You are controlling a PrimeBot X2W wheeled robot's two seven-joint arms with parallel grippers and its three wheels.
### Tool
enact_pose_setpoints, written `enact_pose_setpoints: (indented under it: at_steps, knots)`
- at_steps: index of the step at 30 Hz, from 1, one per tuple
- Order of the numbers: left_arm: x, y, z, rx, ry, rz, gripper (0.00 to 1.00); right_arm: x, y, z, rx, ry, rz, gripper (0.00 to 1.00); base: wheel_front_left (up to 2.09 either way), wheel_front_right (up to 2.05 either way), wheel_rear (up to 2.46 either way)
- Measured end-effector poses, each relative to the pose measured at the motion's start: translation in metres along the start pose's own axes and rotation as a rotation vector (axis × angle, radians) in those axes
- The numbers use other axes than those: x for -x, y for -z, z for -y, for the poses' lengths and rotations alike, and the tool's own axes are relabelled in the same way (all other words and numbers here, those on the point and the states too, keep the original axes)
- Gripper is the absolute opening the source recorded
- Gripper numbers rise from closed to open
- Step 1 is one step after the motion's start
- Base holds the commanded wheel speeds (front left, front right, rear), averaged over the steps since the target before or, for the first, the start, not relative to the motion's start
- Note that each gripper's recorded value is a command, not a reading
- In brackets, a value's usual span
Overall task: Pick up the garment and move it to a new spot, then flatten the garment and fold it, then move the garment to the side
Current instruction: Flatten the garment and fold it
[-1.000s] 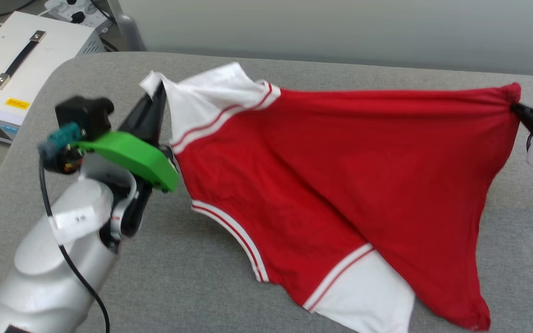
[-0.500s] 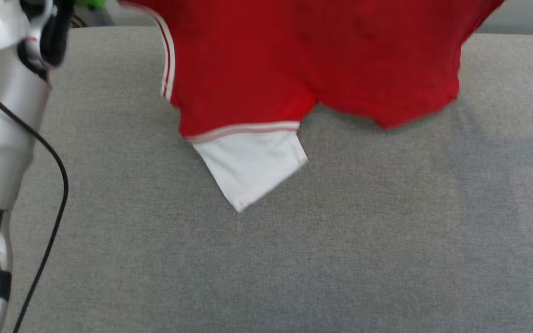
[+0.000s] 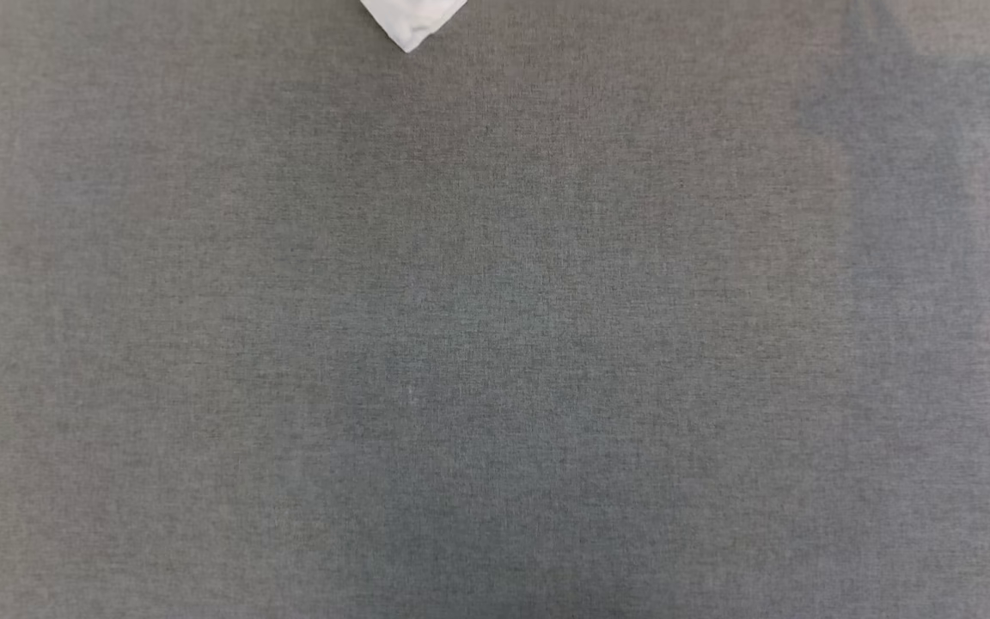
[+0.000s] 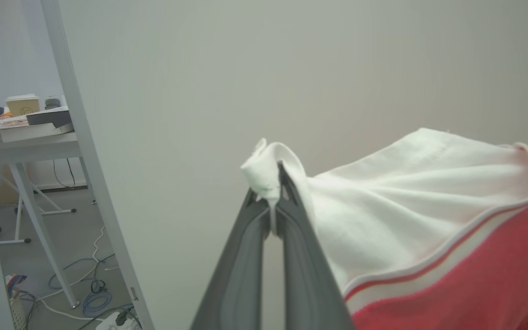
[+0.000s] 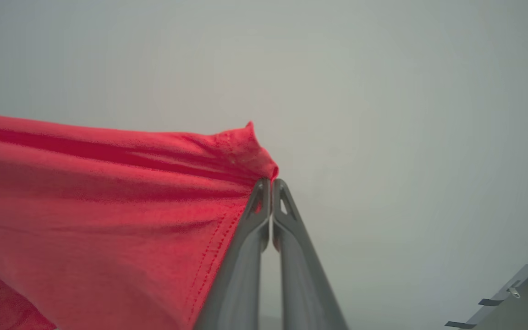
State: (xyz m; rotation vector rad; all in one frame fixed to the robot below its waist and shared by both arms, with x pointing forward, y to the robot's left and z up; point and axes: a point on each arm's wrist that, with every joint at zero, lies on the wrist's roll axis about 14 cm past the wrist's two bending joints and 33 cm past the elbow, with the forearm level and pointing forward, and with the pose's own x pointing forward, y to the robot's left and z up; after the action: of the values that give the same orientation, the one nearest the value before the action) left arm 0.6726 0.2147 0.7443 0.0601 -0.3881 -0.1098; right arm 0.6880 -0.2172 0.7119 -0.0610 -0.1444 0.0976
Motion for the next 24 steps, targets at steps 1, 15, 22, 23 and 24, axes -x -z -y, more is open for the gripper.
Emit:
enact_pose_setpoints:
  at_steps: [1,15,22,23,24]
  knots:
    - [-0.002,0.011,0.0,0.001,-0.001,-0.018,0.0,-0.005,0.007,-0.002,-0.004,-0.002,-0.004,0.0,0.0,0.0,0.0]
    - [0.035,0.175,0.015,0.137,-0.009,-0.32,0.0,-0.017,0.151,-0.039,-0.02,-0.079,-0.25,0.0,0.0,0.0,0.0]
    - [0.097,0.224,0.034,0.239,-0.007,-0.455,0.0,0.031,0.216,-0.055,-0.091,-0.116,-0.387,0.0,0.0,0.0,0.0]
    - [0.111,0.23,0.038,0.264,-0.007,-0.477,0.0,0.043,0.226,-0.056,-0.101,-0.119,-0.407,0.0,0.0,0.0,0.0]
    - [0.122,0.234,0.042,0.275,-0.003,-0.496,0.0,0.052,0.233,-0.056,-0.104,-0.123,-0.421,0.0,0.0,0.0,0.0]
